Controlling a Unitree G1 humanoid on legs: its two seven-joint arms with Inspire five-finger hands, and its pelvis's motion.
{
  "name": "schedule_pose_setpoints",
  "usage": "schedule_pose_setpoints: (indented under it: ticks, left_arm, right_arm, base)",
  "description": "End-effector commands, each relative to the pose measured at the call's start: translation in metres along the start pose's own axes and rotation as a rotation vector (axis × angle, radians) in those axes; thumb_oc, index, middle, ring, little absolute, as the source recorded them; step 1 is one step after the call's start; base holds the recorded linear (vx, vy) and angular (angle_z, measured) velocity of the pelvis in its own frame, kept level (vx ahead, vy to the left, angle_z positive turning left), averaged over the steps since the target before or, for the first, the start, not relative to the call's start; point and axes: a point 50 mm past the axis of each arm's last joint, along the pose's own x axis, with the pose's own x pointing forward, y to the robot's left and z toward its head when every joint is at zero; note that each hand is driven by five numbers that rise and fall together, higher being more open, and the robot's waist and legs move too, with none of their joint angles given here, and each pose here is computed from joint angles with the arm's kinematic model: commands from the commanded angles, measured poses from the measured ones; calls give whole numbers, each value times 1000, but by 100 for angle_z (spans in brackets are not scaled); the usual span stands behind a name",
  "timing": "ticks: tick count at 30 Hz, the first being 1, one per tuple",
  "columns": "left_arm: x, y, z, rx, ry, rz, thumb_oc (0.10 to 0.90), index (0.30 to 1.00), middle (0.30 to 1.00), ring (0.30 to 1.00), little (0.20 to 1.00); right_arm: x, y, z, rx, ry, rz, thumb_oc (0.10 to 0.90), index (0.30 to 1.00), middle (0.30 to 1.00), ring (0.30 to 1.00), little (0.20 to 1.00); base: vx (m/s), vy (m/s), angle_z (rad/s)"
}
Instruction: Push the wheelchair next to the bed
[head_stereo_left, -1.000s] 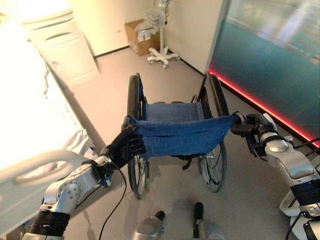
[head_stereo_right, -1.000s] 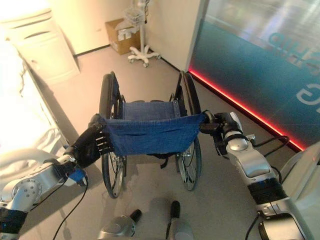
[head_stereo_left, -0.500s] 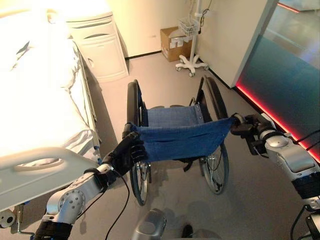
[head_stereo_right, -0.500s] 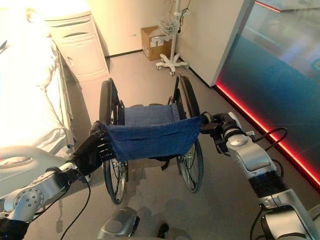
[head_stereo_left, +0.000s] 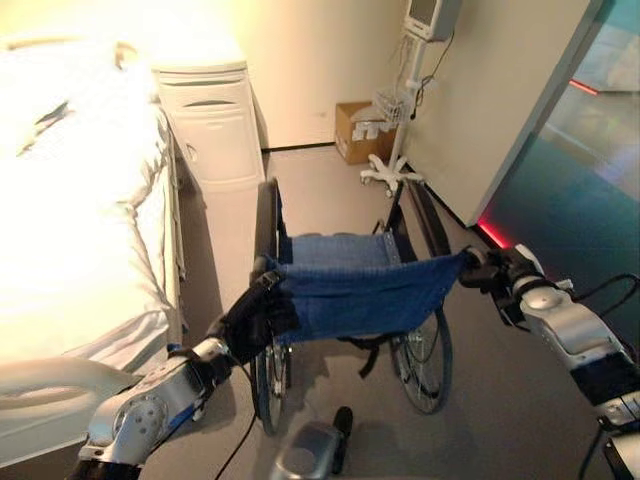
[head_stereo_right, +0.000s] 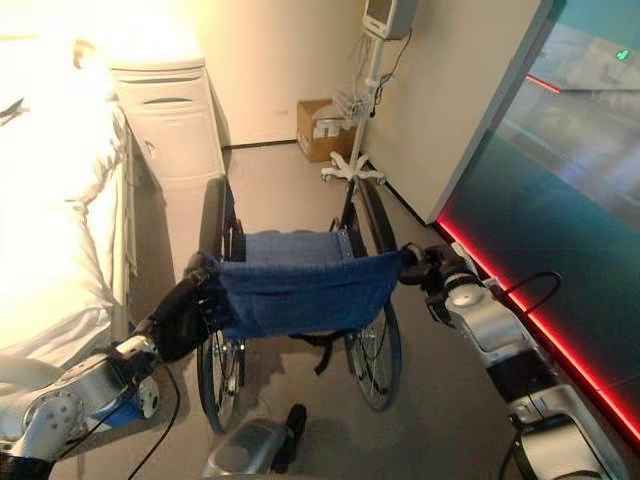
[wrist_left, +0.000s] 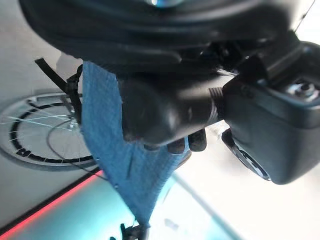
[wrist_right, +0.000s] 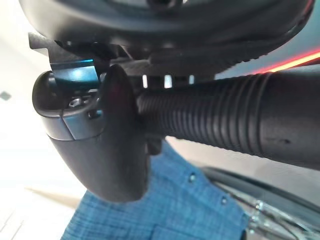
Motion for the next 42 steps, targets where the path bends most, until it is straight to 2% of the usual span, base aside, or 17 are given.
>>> schedule_pose_setpoints:
  ticks: [1, 8, 12, 15, 20, 27, 38, 42]
  left_arm:
    - [-1, -13, 64, 121, -272, -52, 400, 300, 300, 300, 300]
    - [-3, -16, 77, 131, -272, -111, 400, 300, 300, 300, 300]
    - [0, -26, 88, 133, -328, -155, 400, 300, 300, 300, 300]
    - [2, -34, 90, 149, -342, -159, 400, 300, 300, 300, 300]
    - [-1, -32, 83, 168, -338, -160, 400, 300, 300, 300, 300]
    - [-7, -28, 77, 116, -328, -130, 400, 300, 300, 300, 300]
    - [-14, -10, 76, 58, -374, -55, 400, 300, 300, 300, 300]
    - [-9, -11, 66, 58, -352, -66, 400, 300, 300, 300, 300]
  right_arm:
    - [-17, 22, 84, 21, -419, 156, 400, 300, 300, 300, 300]
    - [-23, 5, 73, 11, -414, 98, 400, 300, 300, 300, 300]
    - [-26, -20, 85, -5, -459, 41, 400, 300, 300, 300, 300]
    - [-31, -28, 97, -13, -481, 31, 400, 300, 300, 300, 300]
    - [-37, -36, 114, 6, -488, 25, 400, 300, 300, 300, 300]
    - [-35, -31, 119, -23, -471, 62, 400, 300, 300, 300, 300]
    - [-43, -16, 126, -65, -494, 87, 400, 300, 300, 300, 300]
    - [-35, -9, 121, -55, -469, 74, 400, 300, 300, 300, 300]
  base:
    - [332, 5, 29]
    - [313, -3, 41]
    - [223, -182, 64]
    - [389, -309, 96]
    - [408, -315, 75]
    - [326, -268, 79]
    - [246, -192, 20]
    - [406, -38, 1]
